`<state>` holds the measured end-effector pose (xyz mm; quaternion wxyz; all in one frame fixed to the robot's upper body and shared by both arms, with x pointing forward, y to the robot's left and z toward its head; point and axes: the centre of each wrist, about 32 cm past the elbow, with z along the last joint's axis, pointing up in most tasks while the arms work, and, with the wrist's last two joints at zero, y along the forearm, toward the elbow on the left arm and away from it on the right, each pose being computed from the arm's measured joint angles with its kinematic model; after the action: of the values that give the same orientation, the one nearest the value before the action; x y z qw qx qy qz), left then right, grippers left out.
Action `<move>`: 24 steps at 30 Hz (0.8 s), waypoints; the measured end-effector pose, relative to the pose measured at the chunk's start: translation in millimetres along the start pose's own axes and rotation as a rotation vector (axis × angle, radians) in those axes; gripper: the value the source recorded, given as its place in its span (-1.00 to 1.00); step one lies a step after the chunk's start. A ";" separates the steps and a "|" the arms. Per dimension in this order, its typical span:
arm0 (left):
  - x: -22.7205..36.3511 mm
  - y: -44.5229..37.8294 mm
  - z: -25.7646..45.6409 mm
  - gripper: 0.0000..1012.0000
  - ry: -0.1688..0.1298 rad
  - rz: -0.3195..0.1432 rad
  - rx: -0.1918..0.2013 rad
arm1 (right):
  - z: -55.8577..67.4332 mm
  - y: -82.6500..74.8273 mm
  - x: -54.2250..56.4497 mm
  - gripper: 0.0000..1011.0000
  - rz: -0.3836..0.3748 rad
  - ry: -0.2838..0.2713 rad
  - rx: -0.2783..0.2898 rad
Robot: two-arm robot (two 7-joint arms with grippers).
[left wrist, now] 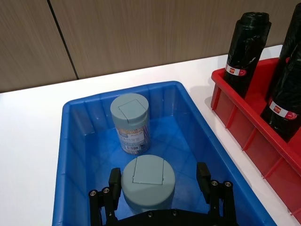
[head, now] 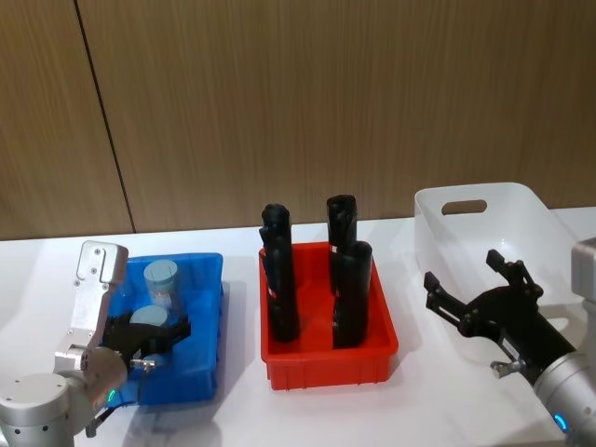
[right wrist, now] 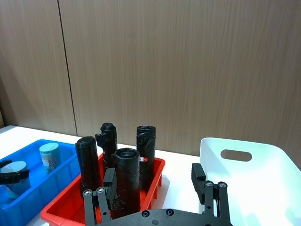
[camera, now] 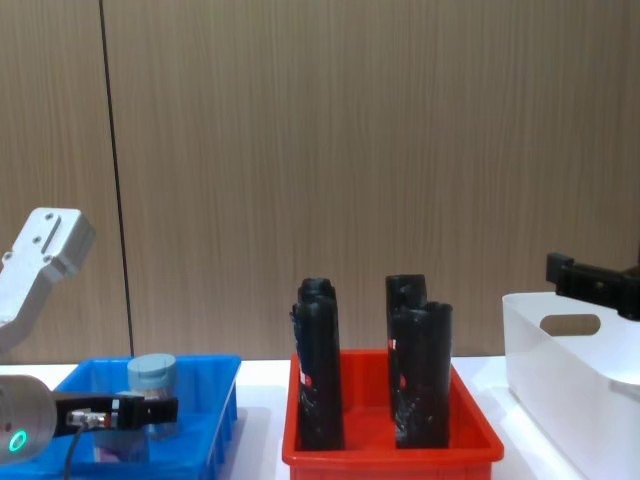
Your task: Pick the cotton swabs from the blue box and place them into the white box.
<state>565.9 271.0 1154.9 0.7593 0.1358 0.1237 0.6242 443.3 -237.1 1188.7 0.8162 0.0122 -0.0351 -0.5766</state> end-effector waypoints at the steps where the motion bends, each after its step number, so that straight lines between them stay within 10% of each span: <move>1: 0.1 -0.2 -0.1 0.98 0.000 0.000 0.001 | 0.0 0.0 0.0 0.98 0.000 0.000 0.000; 24: 0.9 0.8 -1.3 0.32 -0.004 0.021 0.006 | 0.0 0.0 0.0 0.98 0.000 0.000 0.000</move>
<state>564.9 272.1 1154.0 0.7526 0.1406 0.1225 0.6315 443.3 -237.1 1188.7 0.8162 0.0122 -0.0351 -0.5766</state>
